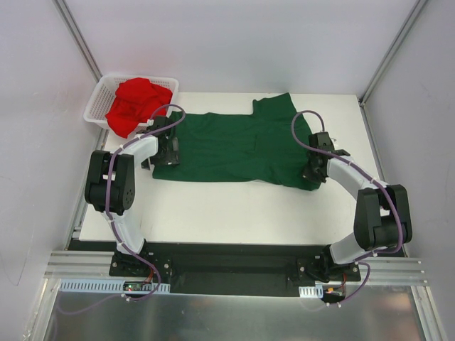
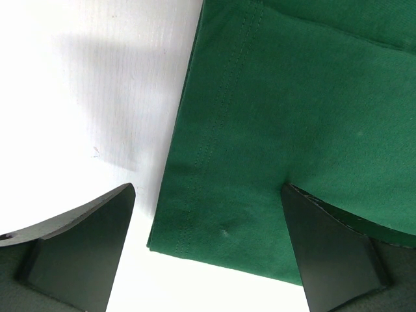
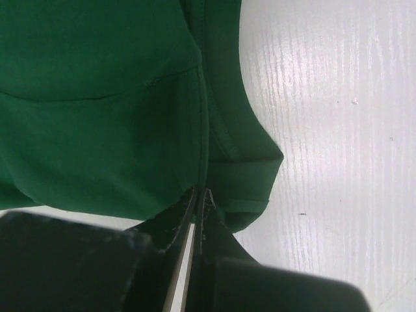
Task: Fold and stack the t-shirts
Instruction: Fold the flattened tshirt in 1/3 of the way
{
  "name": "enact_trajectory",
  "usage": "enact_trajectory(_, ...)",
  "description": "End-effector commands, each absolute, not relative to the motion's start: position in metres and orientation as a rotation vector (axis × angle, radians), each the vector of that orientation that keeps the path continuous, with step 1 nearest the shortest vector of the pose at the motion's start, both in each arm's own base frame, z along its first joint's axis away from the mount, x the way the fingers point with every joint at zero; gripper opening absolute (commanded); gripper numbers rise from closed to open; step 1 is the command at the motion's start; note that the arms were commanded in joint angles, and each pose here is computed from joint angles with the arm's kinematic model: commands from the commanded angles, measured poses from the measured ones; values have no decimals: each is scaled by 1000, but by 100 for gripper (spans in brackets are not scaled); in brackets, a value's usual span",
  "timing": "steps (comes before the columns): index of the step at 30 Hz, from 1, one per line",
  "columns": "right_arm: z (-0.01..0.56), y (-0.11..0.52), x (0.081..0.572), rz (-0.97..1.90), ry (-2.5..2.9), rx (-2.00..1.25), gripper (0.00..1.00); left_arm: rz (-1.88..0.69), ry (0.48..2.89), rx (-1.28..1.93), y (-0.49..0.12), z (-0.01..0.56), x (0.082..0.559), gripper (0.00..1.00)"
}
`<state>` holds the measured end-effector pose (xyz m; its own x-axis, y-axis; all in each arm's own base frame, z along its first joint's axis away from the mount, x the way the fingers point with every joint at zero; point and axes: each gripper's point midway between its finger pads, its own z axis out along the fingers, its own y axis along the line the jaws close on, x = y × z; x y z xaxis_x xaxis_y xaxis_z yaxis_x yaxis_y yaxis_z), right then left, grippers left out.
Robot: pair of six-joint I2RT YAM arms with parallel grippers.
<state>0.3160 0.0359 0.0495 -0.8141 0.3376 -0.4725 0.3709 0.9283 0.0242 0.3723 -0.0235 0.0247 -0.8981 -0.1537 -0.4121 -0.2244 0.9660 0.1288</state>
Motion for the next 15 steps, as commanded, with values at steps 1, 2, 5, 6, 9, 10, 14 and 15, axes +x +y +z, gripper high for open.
enact_trajectory(1, 47, 29, 313, -136, 2600, 551, 1, 281, 2721, -291, -14, 29, 360, 96)
enact_trajectory(2, 48, 27, 313, -149, 2596, 557, 1, 280, 2720, -291, -14, 29, 360, 96)
enact_trajectory(5, 51, 16, 309, -224, 2585, 581, 1, 285, 2718, -294, -13, 29, 360, 96)
enact_trajectory(6, 53, 15, 308, -238, 2586, 578, 1, 284, 2720, -293, -13, 29, 359, 96)
enact_trajectory(9, 57, 7, 308, -294, 2575, 586, 1, 282, 2720, -299, -12, 29, 360, 96)
enact_trajectory(10, 57, 4, 308, -313, 2568, 594, 1, 282, 2720, -299, -12, 29, 360, 96)
enact_trajectory(14, 60, -3, 307, -369, 2560, 607, 1, 288, 2722, -299, -11, 28, 359, 96)
enact_trajectory(15, 59, -5, 306, -386, 2566, 608, 1, 291, 2723, -300, -11, 28, 359, 96)
